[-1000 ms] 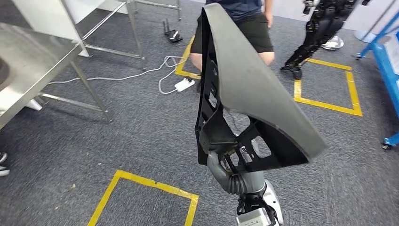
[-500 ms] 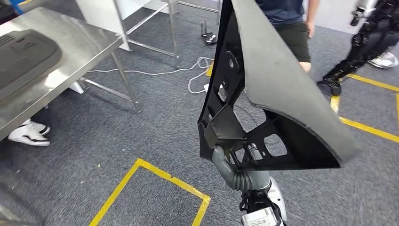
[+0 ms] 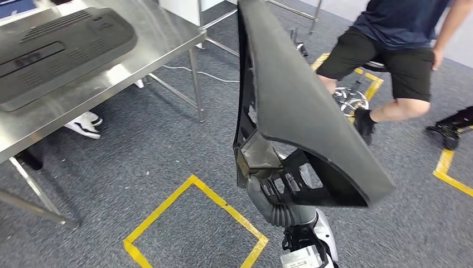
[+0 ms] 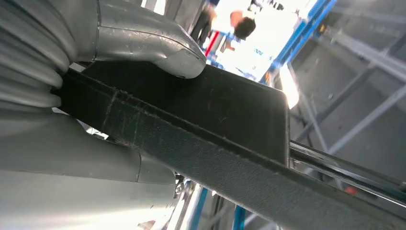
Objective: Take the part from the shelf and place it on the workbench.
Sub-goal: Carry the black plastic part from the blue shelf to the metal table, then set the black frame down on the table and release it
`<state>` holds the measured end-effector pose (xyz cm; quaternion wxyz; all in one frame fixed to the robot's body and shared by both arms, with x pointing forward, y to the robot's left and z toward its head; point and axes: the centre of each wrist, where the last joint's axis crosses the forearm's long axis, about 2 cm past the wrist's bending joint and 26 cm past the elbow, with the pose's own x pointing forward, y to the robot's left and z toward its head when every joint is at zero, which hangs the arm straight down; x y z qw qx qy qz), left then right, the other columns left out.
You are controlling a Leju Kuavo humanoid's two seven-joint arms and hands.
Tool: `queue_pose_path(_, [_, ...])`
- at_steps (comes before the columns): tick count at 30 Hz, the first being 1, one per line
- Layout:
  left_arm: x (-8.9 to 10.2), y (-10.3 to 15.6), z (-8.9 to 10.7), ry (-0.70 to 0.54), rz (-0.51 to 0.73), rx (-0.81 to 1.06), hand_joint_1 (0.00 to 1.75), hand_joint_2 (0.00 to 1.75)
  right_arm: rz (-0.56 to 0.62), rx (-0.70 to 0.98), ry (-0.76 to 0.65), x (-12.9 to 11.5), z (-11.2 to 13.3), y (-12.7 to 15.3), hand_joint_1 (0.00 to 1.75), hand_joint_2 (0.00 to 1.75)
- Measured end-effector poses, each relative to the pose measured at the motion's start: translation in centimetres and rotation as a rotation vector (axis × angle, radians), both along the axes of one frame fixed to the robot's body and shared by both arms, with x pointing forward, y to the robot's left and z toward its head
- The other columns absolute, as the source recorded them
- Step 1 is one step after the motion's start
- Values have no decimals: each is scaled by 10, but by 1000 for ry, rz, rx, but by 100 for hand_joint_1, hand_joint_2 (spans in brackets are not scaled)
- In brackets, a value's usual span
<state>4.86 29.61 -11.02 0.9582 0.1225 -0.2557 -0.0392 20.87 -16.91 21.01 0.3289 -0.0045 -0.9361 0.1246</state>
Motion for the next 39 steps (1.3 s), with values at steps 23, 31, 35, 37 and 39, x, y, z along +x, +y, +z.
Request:
queue_pose_path(23, [-2, -4, 0, -24, -9, -18, 0, 175, -1, 9, 11, -1, -1, 1, 175, 175])
queue_pose_path(31, [-2, -4, 0, -34, -10, -21, 0, 175, -7, 11, 11, -1, -2, 1, 175, 175])
queue_pose_path(35, [-2, -5, 0, -29, -11, -34, 0, 175, -8, 12, 15, -1, -2, 2, 175, 175])
queue_pose_path(37, [-2, -5, 0, -24, -10, -37, 0, 175, -9, 13, 18, -1, -2, 2, 175, 175])
queue_pose_path(39, [-2, -5, 0, -19, -9, -38, 0, 175, -9, 14, 20, -1, -2, 2, 175, 175])
